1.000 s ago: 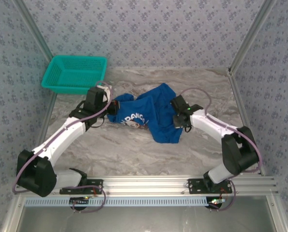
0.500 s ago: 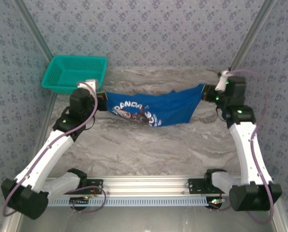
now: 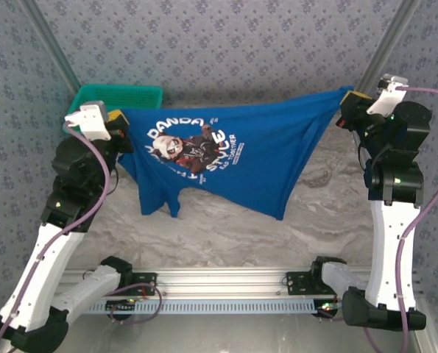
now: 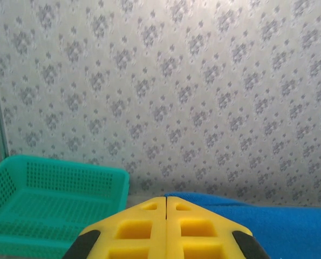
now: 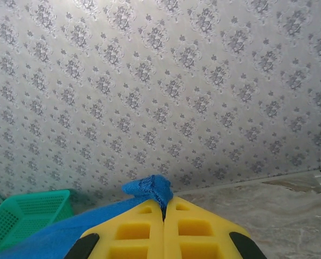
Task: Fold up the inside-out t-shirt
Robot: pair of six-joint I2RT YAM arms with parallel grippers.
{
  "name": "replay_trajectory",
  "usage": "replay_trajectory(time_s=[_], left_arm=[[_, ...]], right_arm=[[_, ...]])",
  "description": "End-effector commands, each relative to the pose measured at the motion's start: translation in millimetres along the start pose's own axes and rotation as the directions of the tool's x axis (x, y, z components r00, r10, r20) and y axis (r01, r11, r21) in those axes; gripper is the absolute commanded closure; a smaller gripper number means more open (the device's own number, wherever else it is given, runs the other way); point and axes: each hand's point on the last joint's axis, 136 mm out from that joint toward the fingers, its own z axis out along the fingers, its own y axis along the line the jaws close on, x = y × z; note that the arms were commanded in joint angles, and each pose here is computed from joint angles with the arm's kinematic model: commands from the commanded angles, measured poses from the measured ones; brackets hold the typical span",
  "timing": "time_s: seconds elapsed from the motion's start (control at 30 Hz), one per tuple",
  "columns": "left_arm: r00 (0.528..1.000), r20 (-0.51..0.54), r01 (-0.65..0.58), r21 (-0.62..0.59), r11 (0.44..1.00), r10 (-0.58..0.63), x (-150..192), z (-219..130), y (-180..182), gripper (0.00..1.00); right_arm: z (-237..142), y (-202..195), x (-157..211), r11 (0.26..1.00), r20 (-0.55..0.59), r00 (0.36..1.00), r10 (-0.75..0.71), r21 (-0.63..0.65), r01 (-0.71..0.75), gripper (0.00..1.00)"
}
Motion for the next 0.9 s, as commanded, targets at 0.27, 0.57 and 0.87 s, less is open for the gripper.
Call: replay_trajectory(time_s=[0.27, 0.57, 0.87], left_arm=[[0.991, 0.132, -0.005, 0.126, 0.992, -0.012, -78.2, -62.5, -14.5, 1.00], [0.996, 0.089, -0.029, 0.051, 0.998, 0.024, -72.3, -61.5, -2.2, 1.00], [0.951, -0.277, -0.154, -0.031, 0.988, 0.139, 67.9, 114.4, -8.7, 1.00]], right_arm=[[-86.3, 42.7, -70.7, 0.996, 0.177, 0.981, -0.078, -0.036, 0.085, 1.00], [-93.2, 39.8, -82.0, 0.998, 0.207, 0.976, -0.068, 0.001, 0.070, 1.00], [83.9, -44.1, 0.9, 0.987, -0.064, 0.997, -0.048, 0.152, 0.057, 1.00]])
